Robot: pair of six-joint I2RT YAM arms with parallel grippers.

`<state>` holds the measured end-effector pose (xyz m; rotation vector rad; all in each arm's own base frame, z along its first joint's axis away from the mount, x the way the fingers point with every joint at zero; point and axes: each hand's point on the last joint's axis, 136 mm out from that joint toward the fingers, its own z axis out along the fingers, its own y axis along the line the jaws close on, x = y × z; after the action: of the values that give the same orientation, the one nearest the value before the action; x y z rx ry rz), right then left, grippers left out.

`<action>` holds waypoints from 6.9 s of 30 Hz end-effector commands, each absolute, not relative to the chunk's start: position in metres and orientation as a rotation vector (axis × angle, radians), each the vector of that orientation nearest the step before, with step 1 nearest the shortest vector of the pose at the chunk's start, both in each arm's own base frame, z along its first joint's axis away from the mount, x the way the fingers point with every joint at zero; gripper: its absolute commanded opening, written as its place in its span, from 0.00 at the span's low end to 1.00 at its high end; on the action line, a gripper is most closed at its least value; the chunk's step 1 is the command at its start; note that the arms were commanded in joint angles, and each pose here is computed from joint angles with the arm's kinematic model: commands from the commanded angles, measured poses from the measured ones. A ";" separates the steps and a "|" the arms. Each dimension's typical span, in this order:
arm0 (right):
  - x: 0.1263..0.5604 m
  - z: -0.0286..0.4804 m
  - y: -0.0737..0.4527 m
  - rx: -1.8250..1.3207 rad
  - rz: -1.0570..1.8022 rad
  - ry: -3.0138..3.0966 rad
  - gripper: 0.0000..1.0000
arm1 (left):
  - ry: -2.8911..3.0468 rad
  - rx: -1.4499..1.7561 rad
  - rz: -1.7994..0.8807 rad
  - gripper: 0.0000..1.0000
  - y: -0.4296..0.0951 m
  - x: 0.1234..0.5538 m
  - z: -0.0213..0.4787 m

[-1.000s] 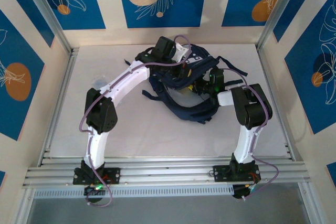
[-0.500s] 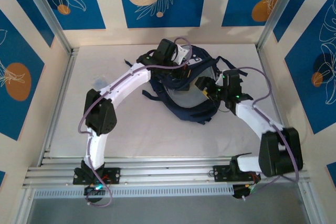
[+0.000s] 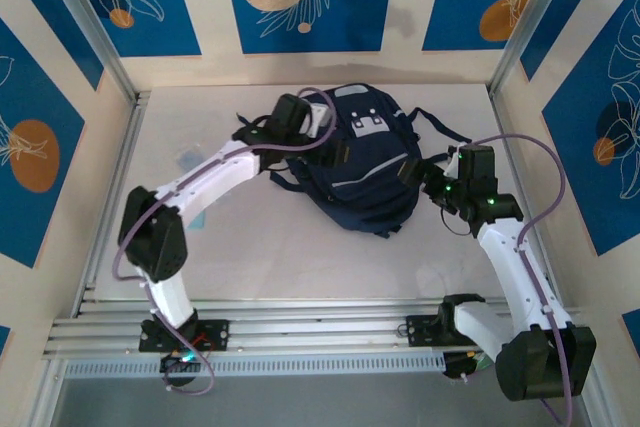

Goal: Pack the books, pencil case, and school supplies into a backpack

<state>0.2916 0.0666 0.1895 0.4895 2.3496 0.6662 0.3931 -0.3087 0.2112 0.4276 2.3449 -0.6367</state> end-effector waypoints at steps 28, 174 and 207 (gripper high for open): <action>0.279 0.173 0.078 0.427 0.711 2.349 1.00 | 2.541 -0.744 0.046 0.91 0.036 0.464 0.068; 0.280 0.216 0.008 0.646 0.912 2.092 0.00 | 2.245 1.116 -0.066 0.00 -0.411 0.372 0.102; 0.330 0.193 0.165 0.405 1.409 2.177 0.00 | 2.023 0.687 -0.991 0.00 -0.430 0.381 0.304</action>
<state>0.3095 0.1514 0.1656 0.4769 2.2740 1.3388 0.3833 -0.4123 0.2251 0.6584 2.2574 -0.8286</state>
